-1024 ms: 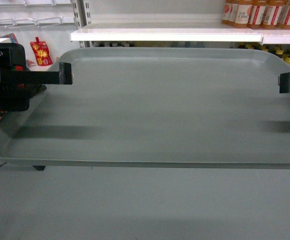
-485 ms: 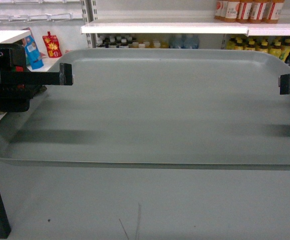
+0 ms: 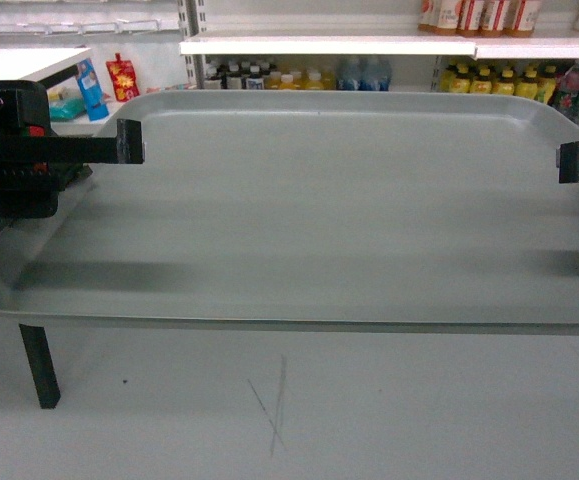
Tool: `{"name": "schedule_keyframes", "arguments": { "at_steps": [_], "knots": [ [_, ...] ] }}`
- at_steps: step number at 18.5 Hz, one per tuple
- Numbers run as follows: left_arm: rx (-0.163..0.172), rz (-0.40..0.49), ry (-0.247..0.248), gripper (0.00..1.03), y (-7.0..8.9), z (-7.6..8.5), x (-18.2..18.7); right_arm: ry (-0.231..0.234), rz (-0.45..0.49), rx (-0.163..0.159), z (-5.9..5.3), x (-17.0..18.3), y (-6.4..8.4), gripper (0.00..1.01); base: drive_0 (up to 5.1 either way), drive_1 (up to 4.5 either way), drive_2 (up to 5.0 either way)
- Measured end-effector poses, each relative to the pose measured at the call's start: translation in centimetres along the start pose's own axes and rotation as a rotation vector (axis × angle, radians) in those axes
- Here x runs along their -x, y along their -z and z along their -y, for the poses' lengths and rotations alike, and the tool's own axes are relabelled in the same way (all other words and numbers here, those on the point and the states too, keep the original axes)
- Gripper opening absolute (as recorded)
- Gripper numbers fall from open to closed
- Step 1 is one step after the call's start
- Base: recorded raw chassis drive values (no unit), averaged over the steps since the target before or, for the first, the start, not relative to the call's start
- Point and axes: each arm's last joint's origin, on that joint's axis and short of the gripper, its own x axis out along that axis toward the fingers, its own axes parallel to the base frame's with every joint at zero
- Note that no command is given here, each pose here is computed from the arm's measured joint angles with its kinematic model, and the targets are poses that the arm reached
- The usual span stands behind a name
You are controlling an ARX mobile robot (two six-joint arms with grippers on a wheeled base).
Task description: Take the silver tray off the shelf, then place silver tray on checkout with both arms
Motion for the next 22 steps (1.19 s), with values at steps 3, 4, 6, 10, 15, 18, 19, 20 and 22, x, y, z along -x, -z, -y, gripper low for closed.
{"name": "schedule_keyframes", "arguments": {
  "at_steps": [3, 4, 6, 10, 15, 18, 19, 20, 22],
  "knots": [
    [0.0, 0.0, 0.0, 0.02, 0.0, 0.0, 0.0, 0.0, 0.0, 0.0, 0.0, 0.0, 0.0, 0.03, 0.0, -4.17, 4.1],
    [0.0, -0.001, 0.0, 0.02, 0.01, 0.0, 0.0, 0.001, -0.003, 0.001, 0.01, 0.0, 0.03, 0.03, 0.0, -4.19, 4.1],
    [0.001, 0.004, 0.001, 0.02, -0.05, 0.01, 0.0, 0.0, 0.002, 0.0, 0.0, 0.01, -0.03, 0.03, 0.0, -4.12, 4.2],
    [0.0, -0.001, 0.0, 0.02, 0.01, 0.0, 0.0, 0.001, -0.004, 0.002, 0.01, 0.0, 0.04, 0.03, 0.1, -4.06, 4.3],
    [-0.001, -0.005, -0.001, 0.02, 0.05, 0.0, 0.0, 0.002, -0.008, 0.003, 0.01, -0.01, 0.08, 0.03, 0.1, -2.68, 2.9],
    [0.0, 0.002, 0.001, 0.02, -0.06, -0.02, 0.09, 0.001, -0.001, 0.001, 0.02, 0.16, -0.06, 0.03, 0.0, 0.0, 0.0],
    [0.001, 0.004, 0.0, 0.02, -0.08, -0.01, 0.09, 0.0, 0.003, 0.001, 0.02, 0.16, -0.1, 0.03, 0.0, 0.0, 0.0],
    [0.001, 0.004, 0.001, 0.02, -0.08, -0.01, 0.09, 0.0, 0.003, 0.001, 0.02, 0.16, -0.1, 0.03, 0.0, 0.0, 0.0],
    [0.001, 0.003, 0.001, 0.02, -0.07, -0.01, 0.08, 0.0, 0.003, 0.001, 0.02, 0.15, -0.09, 0.03, 0.0, 0.0, 0.0]
  ]
}}
